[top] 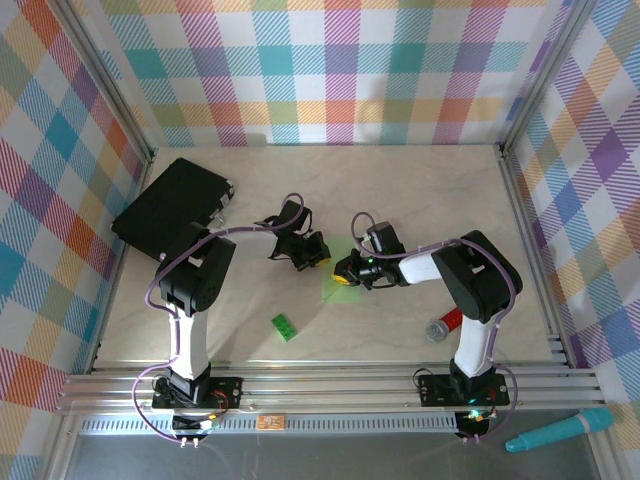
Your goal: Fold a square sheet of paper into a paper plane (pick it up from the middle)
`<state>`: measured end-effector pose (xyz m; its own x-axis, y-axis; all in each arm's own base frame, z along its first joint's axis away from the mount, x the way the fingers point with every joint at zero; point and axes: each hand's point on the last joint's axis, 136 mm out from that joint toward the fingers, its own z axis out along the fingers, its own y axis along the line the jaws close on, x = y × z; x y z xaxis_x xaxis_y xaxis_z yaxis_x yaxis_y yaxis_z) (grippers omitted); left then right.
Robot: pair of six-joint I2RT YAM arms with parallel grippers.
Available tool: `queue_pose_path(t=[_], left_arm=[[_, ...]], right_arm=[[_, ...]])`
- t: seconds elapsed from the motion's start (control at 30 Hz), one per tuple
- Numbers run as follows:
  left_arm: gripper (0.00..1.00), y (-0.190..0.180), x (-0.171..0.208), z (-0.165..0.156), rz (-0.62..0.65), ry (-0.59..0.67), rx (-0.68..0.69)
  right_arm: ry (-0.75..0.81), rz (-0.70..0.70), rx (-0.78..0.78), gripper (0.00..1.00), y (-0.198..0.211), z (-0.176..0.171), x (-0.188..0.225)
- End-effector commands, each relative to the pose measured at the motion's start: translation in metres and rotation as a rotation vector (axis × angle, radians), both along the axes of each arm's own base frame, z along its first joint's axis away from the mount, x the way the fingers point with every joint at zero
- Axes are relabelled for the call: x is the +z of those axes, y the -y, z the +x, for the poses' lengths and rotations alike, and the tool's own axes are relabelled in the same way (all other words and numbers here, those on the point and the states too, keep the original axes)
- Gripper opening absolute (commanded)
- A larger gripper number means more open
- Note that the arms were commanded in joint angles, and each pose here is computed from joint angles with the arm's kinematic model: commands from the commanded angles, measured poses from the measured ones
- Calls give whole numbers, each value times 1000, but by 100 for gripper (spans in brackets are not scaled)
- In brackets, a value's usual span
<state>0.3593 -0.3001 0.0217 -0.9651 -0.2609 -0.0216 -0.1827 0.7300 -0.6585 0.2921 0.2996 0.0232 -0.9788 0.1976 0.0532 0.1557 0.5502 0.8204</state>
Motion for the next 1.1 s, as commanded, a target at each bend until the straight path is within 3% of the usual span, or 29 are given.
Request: queue_pose_path(t=[0.0, 1.07], left_arm=[[5, -18, -24, -17, 93, -75, 36], [5, -23, -24, -20, 104, -74, 54]], right_arm=[[3, 22, 8, 7, -2, -3, 3], [-24, -35, -38, 7, 4, 2, -13]])
